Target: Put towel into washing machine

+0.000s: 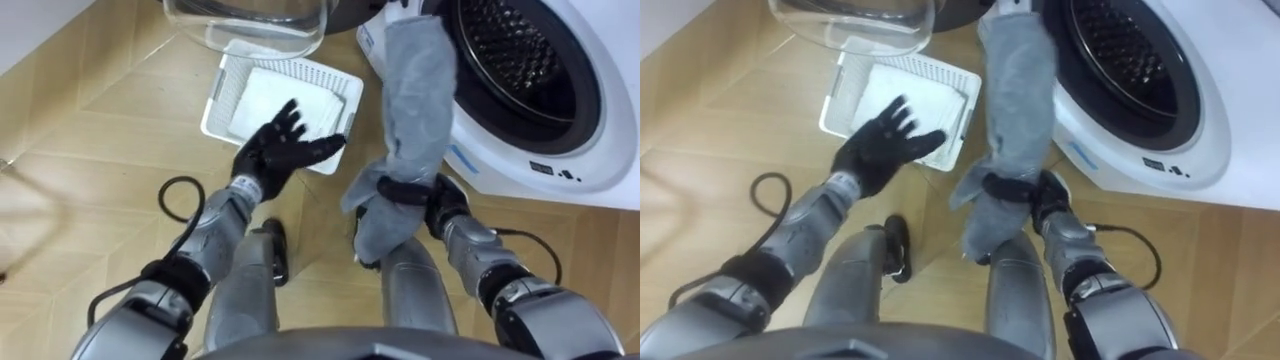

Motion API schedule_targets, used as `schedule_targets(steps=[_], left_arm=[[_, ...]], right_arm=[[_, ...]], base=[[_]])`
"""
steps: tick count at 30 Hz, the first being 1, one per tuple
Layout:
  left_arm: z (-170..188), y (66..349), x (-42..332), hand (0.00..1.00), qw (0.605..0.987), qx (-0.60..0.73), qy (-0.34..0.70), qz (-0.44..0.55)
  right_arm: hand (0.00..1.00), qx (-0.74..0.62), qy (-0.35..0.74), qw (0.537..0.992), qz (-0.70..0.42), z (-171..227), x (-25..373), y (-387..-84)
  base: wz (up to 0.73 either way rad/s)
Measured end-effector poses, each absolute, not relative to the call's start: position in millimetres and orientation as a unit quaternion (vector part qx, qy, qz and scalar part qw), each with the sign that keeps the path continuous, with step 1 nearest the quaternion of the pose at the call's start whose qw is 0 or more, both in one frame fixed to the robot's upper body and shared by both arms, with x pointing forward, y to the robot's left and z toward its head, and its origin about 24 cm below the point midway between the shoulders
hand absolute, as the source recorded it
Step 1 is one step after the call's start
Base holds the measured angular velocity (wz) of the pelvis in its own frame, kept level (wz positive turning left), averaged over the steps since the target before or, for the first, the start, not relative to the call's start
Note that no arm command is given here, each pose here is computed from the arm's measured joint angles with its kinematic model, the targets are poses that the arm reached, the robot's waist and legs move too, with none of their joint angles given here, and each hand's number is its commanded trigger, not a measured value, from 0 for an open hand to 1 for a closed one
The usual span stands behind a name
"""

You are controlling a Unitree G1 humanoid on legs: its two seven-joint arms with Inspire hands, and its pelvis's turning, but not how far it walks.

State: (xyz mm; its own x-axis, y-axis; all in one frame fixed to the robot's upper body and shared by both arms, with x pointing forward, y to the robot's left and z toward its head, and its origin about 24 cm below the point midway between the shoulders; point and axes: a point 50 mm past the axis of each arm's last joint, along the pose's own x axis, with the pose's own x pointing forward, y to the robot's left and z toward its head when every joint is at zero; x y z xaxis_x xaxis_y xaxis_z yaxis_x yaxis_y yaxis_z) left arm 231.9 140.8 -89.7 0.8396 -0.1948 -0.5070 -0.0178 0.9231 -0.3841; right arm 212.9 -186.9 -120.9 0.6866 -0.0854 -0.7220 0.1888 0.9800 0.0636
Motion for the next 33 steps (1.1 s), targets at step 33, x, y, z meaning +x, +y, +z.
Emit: schedule_targets(steps=[33], left_arm=[[-105,174,212,0.0,0.937,-0.052,0.344,0.024]], right_arm=[[1.0,0.306,0.373,0.824,-0.298,-89,233,-278]], base=[[0.03]])
